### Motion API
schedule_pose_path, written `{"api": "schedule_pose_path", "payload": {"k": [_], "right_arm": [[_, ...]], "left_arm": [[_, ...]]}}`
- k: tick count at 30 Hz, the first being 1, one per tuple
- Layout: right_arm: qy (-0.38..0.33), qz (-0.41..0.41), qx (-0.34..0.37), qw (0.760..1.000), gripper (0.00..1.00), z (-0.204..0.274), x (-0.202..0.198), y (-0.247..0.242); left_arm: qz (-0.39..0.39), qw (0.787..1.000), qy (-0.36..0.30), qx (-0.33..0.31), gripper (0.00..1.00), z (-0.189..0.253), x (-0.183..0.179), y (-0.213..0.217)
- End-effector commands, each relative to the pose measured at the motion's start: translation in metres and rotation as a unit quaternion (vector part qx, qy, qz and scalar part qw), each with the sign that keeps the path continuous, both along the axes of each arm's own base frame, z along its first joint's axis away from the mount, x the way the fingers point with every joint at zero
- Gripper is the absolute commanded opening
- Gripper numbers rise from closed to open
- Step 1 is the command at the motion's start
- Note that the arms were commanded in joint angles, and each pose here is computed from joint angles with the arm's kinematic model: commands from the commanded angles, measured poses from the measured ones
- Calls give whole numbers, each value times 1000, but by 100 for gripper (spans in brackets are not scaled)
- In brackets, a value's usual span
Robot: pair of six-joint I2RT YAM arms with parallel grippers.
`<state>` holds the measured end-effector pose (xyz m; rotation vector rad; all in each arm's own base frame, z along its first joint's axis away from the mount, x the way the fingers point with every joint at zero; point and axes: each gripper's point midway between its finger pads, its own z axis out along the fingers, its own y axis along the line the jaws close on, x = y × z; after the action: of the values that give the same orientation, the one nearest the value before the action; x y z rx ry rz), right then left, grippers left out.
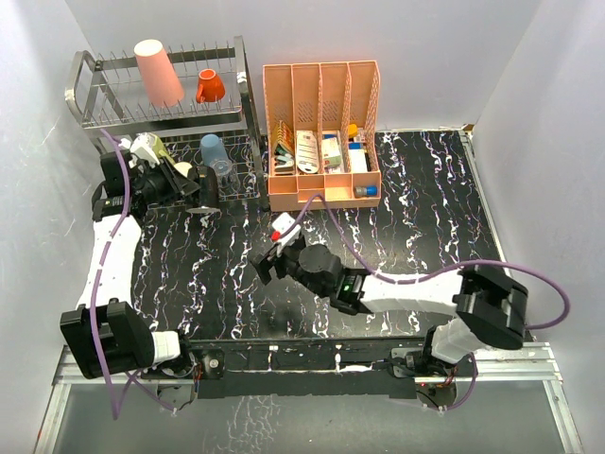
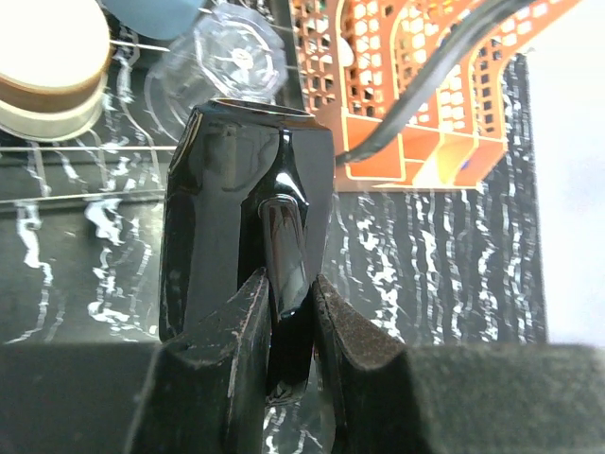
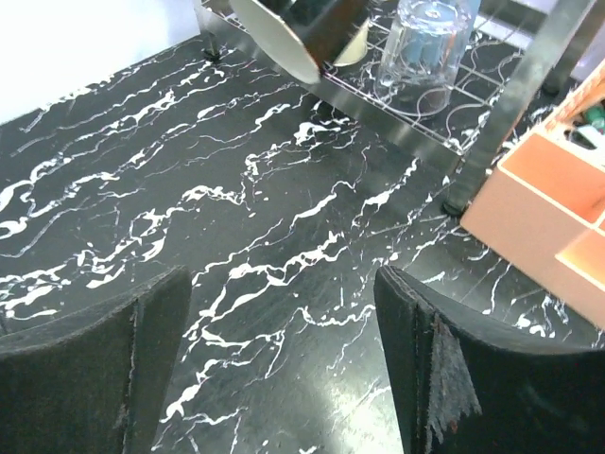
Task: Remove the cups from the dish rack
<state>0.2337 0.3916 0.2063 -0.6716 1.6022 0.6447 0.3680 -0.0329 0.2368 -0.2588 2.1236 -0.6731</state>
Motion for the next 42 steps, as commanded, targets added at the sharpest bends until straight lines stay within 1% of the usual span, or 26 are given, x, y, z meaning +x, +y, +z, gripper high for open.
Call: {"api": "schedule_pose_path", "payload": {"k": [1,6,10,16,21,26,30,36,40,42], "right_arm": [[-128,-38,41,990,82,52,19,14],[-198,-67,29,978,82,67,31,31],[-236,-88,14,968,82,69,42,43],[-252,-71,-11,965,82,57,47,69],[-260,-70,-36,962,83,43,52,78],[-271,-83,-62,957,83,33,61,86],[-290,-106,-85,947,82,27,72,91],[-316,-122,-115,934,76,21,82,91],[-321,-117,-128,931,66,21,84,91],[-322,-115,-137,930,58,20,84,91]], "left_arm": [[-37,996,-35,-78,0,42,-15,-30],[-33,993,4,-115,0,31,-24,-37],[-35,990,29,-137,0,25,-32,-42],[-31,988,43,-145,0,22,-36,-43],[-29,985,55,-159,0,23,-36,-45],[-26,982,76,-171,0,19,-42,-48],[-35,977,101,-186,0,14,-51,-53],[-45,975,121,-183,0,14,-65,-57],[-54,969,144,-191,0,7,-72,-61],[-64,965,156,-198,0,5,-75,-64]]}}
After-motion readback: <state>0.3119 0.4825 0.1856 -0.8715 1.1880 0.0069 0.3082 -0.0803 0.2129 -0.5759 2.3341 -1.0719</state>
